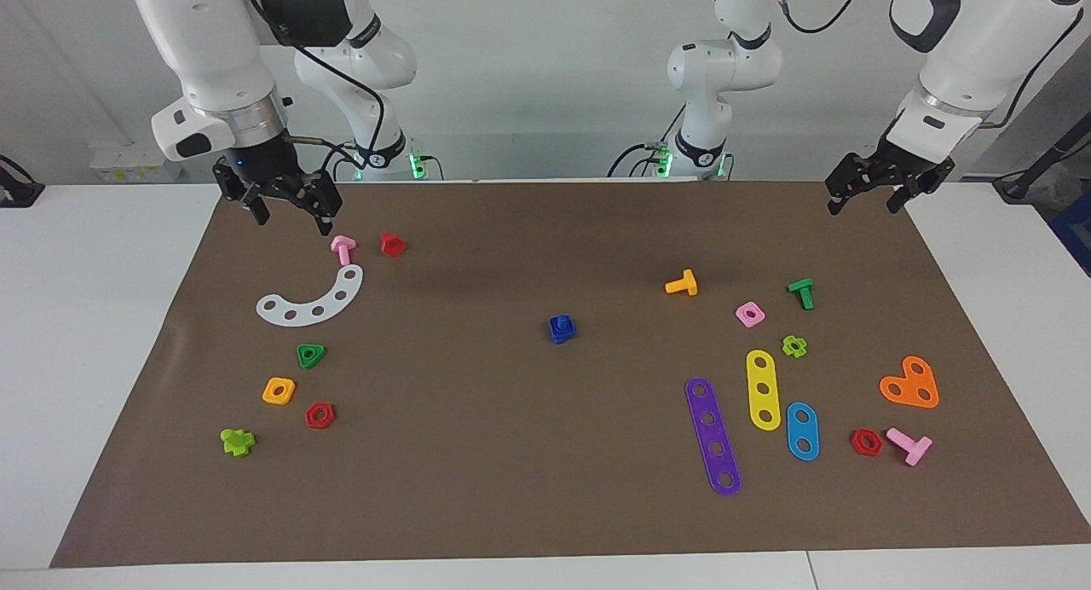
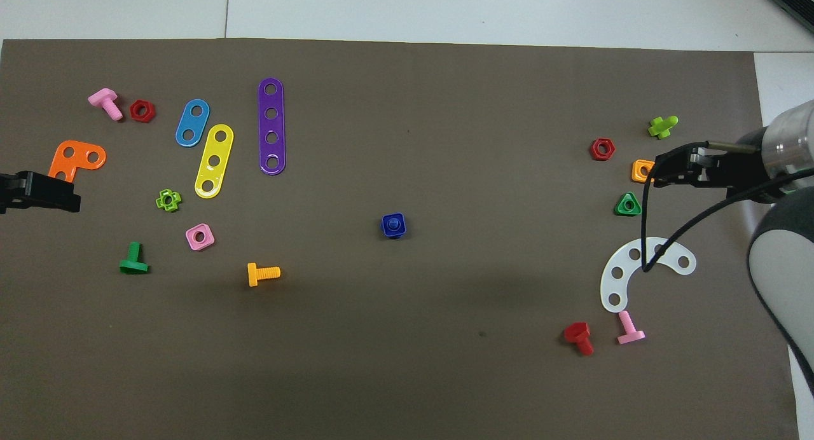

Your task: Unscrew and place screws in storage area

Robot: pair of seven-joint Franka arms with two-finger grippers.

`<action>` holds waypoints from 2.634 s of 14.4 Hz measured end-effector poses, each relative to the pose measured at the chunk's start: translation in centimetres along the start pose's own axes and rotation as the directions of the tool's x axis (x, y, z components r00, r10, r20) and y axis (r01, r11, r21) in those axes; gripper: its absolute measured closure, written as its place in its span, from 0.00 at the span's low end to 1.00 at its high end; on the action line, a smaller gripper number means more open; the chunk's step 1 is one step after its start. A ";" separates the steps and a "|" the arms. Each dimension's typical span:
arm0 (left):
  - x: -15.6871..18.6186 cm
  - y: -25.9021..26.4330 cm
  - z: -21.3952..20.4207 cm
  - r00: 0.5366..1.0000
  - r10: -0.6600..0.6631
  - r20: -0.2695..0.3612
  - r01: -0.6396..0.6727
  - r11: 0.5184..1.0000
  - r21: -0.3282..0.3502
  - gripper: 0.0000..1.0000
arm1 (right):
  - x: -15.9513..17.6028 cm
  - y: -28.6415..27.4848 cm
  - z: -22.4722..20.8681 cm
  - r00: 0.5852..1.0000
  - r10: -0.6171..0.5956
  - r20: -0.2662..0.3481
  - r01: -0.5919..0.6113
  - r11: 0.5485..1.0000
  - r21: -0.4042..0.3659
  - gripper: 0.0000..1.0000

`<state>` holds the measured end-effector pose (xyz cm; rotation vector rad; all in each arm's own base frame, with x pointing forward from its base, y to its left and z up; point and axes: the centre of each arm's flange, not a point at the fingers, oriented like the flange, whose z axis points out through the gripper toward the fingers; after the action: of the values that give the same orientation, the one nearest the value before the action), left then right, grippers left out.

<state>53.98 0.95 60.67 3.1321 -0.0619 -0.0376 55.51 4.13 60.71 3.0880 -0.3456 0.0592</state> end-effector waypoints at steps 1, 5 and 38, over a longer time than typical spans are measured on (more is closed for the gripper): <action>0.0 0.0 0.0 1.000 0.000 0.001 0.000 1.000 0.000 0.00 | 0.0 0.0 0.0 1.000 0.000 0.001 0.000 1.000 0.000 0.00; 0.0 0.1 0.1 1.000 0.001 0.005 -0.001 1.000 0.000 0.00 | 0.0 0.0 0.0 1.000 0.000 0.002 0.000 1.000 0.002 0.00; 2.0 40.8 28.0 0.994 -0.092 -0.056 0.085 0.988 -0.126 0.12 | -0.8 0.2 0.0 0.995 -0.092 0.047 0.090 0.995 0.035 0.00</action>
<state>53.65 -40.17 32.98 3.0079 0.0768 0.0521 54.68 4.09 60.73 3.1373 -0.2072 -0.0129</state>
